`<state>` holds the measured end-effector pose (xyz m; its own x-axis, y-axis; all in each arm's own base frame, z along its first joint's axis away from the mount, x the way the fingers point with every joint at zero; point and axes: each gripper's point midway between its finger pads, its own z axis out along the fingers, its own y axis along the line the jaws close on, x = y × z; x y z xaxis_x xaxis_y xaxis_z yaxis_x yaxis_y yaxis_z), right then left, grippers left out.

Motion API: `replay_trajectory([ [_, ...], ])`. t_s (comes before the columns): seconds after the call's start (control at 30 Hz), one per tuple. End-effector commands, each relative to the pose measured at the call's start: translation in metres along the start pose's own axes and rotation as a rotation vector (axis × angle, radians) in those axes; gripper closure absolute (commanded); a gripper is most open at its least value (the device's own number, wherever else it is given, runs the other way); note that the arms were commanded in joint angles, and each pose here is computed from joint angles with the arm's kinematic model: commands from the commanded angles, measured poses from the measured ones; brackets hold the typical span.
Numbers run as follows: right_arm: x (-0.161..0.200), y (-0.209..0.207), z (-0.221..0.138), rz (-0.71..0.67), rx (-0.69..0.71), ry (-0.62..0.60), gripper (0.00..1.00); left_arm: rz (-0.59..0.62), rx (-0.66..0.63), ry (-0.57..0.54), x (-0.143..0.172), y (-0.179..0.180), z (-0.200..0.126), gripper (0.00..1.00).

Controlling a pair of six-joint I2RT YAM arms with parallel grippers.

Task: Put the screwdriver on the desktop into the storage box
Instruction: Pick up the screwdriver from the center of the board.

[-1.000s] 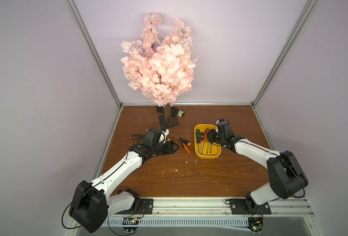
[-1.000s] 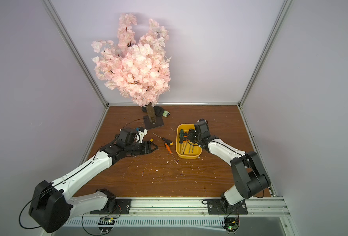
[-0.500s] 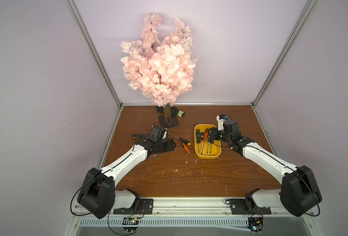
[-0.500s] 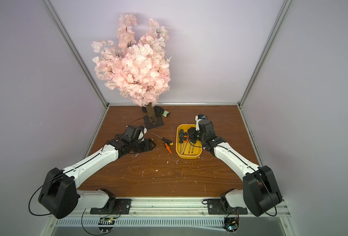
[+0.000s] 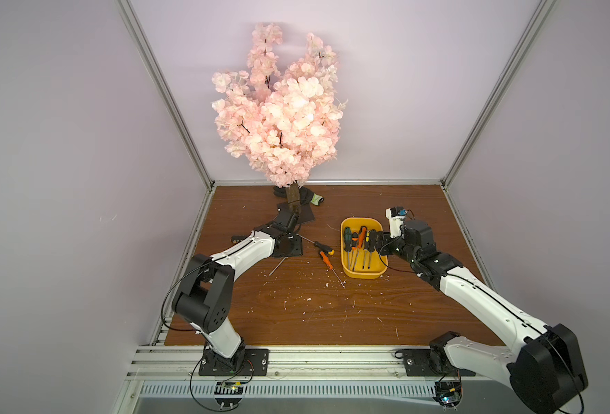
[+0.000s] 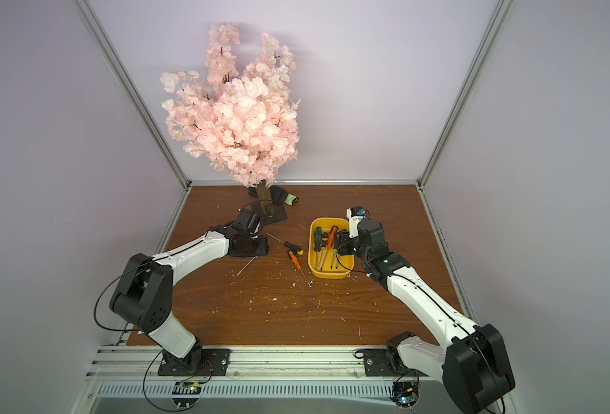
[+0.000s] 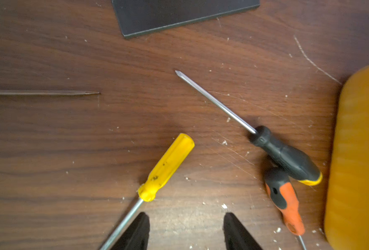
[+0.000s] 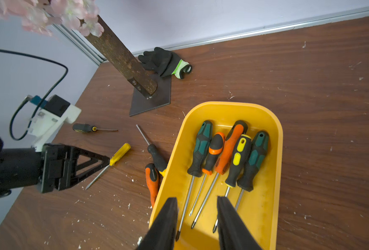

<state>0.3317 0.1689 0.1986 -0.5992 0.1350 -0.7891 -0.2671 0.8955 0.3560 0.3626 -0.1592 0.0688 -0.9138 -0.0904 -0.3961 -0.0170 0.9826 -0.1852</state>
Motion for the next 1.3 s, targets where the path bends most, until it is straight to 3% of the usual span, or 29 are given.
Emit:
replay_trajectory([
  [0.0, -0.011, 0.003, -0.011, -0.026, -0.004, -0.053, 0.63, 0.029, -0.082, 0.014, -0.006, 0.016, 0.009, 0.42],
  [0.43, -0.011, 0.001, -0.016, -0.025, -0.001, -0.071, 0.63, 0.075, -0.172, 0.081, 0.004, 0.031, 0.044, 0.49],
  [0.57, -0.013, 0.001, -0.015, -0.024, 0.001, -0.078, 0.63, 0.106, -0.188, 0.092, 0.012, 0.029, 0.046, 0.58],
  [0.7, -0.015, 0.001, -0.015, -0.022, 0.004, -0.085, 0.63, 0.133, -0.185, 0.099, 0.020, 0.020, 0.047, 0.77],
  [0.8, -0.016, 0.001, -0.015, -0.024, 0.006, -0.089, 0.63, 0.140, -0.164, 0.101, 0.024, 0.009, 0.043, 0.87],
  [0.93, -0.017, 0.000, -0.015, -0.026, 0.010, -0.091, 0.63, 0.115, -0.119, 0.082, 0.020, -0.006, 0.031, 0.92],
  [1.1, -0.017, -0.001, -0.014, -0.024, 0.013, -0.093, 0.63, 0.094, -0.007, 0.048, 0.009, -0.041, 0.010, 0.95],
  [1.27, -0.018, -0.002, -0.014, -0.021, 0.016, -0.096, 0.63, 0.107, 0.138, -0.007, -0.009, -0.098, -0.018, 0.95],
])
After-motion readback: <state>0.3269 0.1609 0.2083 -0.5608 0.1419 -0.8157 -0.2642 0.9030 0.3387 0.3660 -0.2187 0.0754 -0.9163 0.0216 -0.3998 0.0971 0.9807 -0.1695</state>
